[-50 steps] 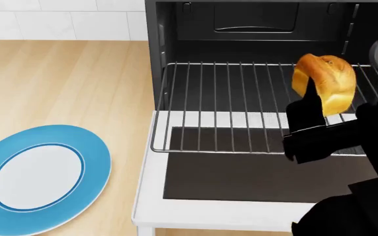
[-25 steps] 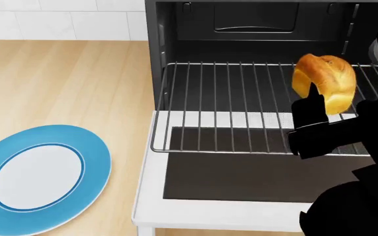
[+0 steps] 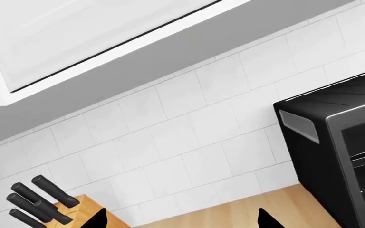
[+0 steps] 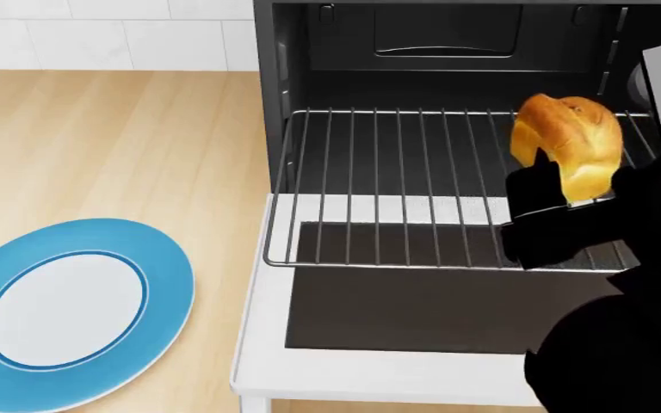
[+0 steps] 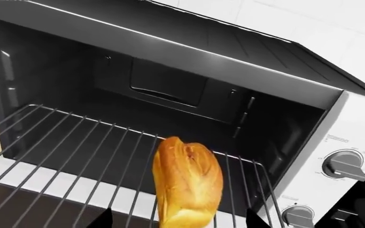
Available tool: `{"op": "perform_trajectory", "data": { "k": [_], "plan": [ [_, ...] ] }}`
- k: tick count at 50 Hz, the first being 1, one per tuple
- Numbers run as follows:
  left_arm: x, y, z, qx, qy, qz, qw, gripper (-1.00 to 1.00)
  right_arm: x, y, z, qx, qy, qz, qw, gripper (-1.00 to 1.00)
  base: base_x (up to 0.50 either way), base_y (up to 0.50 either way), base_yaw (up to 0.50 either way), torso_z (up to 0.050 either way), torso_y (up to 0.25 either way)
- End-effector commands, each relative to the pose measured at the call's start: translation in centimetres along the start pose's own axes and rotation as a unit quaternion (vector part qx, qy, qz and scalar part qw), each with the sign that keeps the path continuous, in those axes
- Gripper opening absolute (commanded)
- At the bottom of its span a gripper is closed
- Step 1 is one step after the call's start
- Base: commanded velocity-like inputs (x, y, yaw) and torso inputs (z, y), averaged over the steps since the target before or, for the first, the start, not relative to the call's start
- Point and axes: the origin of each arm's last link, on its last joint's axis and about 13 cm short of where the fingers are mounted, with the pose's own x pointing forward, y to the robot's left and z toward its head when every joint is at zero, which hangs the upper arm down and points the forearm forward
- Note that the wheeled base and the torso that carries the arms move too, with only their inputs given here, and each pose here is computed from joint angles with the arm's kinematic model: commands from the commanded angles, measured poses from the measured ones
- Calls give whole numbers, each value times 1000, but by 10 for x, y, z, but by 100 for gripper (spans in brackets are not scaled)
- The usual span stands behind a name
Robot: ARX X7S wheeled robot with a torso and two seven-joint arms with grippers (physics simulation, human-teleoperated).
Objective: Pick the bread from the rack and place it on the plate on the counter.
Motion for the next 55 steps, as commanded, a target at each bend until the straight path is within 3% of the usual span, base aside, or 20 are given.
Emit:
{"op": "perform_trajectory", "data": {
  "k": [1,55],
  "plan": [
    [2,-1,3,-8,-9,-9,1000,100,10,0,0,7,17,6,1000,100,0,0,0,0,0],
    [0,0,11,1,-12,-10,1000,100,35,-6,-5,17,48,10,999,100,0,0,0,0,0]
  ]
}}
